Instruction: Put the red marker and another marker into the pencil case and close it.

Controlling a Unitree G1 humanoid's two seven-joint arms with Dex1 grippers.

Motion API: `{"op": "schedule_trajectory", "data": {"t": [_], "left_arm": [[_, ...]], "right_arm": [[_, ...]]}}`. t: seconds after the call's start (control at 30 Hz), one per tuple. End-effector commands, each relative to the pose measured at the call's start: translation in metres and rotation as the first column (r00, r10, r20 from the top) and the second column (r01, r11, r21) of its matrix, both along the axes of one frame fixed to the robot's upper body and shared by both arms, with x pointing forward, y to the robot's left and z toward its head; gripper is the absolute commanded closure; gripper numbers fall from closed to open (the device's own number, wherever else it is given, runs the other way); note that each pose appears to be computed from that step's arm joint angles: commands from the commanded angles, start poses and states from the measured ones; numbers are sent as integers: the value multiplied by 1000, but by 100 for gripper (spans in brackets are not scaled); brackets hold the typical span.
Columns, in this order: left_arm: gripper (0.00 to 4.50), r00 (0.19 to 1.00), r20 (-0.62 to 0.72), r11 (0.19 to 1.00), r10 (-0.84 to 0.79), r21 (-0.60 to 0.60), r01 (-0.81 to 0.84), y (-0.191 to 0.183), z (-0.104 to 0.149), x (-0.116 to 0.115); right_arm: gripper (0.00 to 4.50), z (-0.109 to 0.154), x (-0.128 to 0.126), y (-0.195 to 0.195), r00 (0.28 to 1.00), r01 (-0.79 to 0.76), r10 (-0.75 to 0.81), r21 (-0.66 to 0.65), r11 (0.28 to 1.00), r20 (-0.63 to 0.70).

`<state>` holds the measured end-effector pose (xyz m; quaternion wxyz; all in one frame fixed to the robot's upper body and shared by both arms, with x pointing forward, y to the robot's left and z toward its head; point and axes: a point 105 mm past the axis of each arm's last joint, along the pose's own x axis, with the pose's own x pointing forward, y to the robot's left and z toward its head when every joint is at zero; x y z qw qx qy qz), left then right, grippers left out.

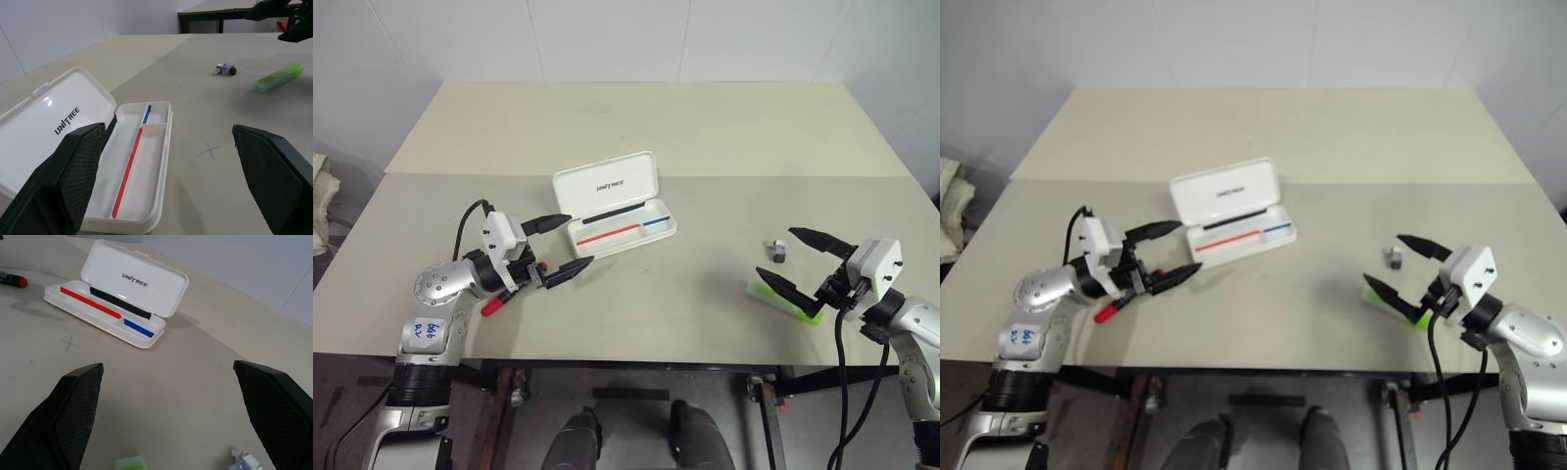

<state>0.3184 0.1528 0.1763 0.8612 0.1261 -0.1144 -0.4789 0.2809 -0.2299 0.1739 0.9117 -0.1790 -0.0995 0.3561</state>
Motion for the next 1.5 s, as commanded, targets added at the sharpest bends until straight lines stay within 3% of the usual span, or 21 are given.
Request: {"op": "schedule_trajectory", "data": {"t": [0.03, 0.37, 0.47, 0.67, 0.77, 1.1, 1.5], "left_arm": [[6, 999, 50, 1000, 7, 16, -7, 4, 16, -4], [6, 1000, 11, 998, 7, 59, -8, 7, 9, -9], [67, 999, 7, 995, 51, 86, -51, 16, 6, -7], [268, 997, -34, 989, 76, 133, -71, 19, -5, -1], [268, 997, -40, 986, 73, 156, -66, 20, -9, 1], [268, 995, -88, 964, 44, 264, -19, -2, -27, 40], [268, 990, -139, 932, 11, 361, 40, -11, -34, 53]], "right_arm": [[0, 6, -3, 20, 996, -82, 82, 7, 997, 32], [0, 14, 8, 72, 961, -273, 273, 14, 962, 35], [0, 17, 13, 89, 945, -324, 323, 16, 946, 47], [0, 24, 15, 108, 923, -380, 377, 30, 924, 77], [0, 26, 14, 112, 917, -394, 391, 26, 919, 84], [0, 29, 13, 123, 900, -425, 421, 14, 905, 114], [0, 31, 12, 133, 897, -424, 415, 32, 905, 155]]}}
